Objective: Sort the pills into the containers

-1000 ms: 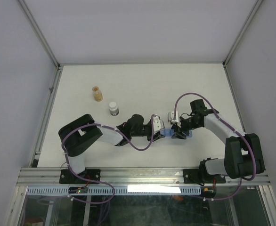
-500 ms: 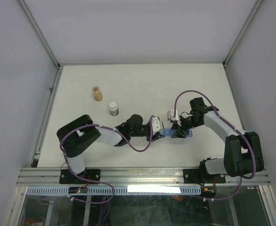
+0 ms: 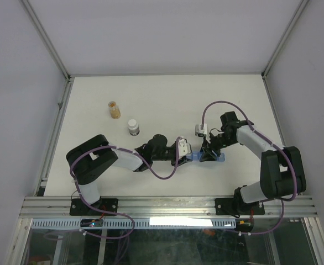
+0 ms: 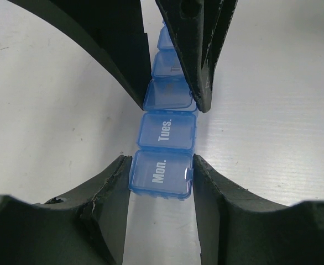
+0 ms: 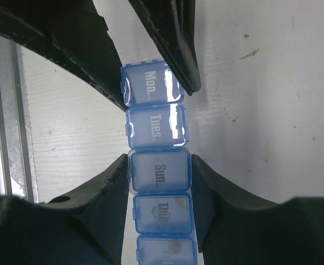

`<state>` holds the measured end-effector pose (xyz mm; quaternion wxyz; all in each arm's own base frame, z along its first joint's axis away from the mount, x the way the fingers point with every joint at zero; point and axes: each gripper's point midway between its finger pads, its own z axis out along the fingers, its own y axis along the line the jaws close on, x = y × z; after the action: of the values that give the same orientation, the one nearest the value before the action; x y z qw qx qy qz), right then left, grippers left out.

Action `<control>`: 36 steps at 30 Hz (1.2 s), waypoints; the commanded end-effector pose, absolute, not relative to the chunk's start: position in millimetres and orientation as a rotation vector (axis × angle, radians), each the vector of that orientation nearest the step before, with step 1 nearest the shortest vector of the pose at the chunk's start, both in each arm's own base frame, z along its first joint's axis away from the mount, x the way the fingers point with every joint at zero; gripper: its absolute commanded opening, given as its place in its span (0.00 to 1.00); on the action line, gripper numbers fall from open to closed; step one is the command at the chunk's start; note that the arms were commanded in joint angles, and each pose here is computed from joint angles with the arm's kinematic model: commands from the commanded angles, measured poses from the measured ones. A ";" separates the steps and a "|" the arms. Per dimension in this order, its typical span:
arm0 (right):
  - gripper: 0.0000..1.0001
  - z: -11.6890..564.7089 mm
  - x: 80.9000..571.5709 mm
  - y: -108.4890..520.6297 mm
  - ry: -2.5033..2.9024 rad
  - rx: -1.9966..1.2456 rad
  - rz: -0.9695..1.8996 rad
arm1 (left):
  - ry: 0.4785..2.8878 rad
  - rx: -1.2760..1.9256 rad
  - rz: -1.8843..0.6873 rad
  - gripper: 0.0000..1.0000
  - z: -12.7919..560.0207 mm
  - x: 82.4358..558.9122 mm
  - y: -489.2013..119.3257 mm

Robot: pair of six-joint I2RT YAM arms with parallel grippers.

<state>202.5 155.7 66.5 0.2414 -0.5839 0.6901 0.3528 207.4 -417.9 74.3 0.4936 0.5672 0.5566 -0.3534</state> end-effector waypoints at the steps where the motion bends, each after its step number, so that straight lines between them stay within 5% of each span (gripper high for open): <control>1: 0.45 85.5 236.3 158.1 1.864 -1.494 0.847 | 1.248 1.400 -0.899 0.00 95.1 195.2 -421.9; 13: 0.56 96.9 241.1 155.0 1.853 -1.438 0.850 | 1.264 1.408 -0.896 0.00 91.4 195.4 -421.5; 23: 0.40 78.2 269.0 139.7 2.010 -1.317 0.686 | 1.264 1.407 -0.895 0.00 91.1 196.6 -422.6; 36: 0.39 50.0 263.9 148.2 2.103 -1.403 0.640 | 1.282 1.400 -0.873 0.00 86.3 201.1 -422.4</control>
<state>256.5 146.7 54.6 0.2667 -0.5144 0.7739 0.2555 200.2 -416.3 67.7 0.4769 0.5794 0.5553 -0.3586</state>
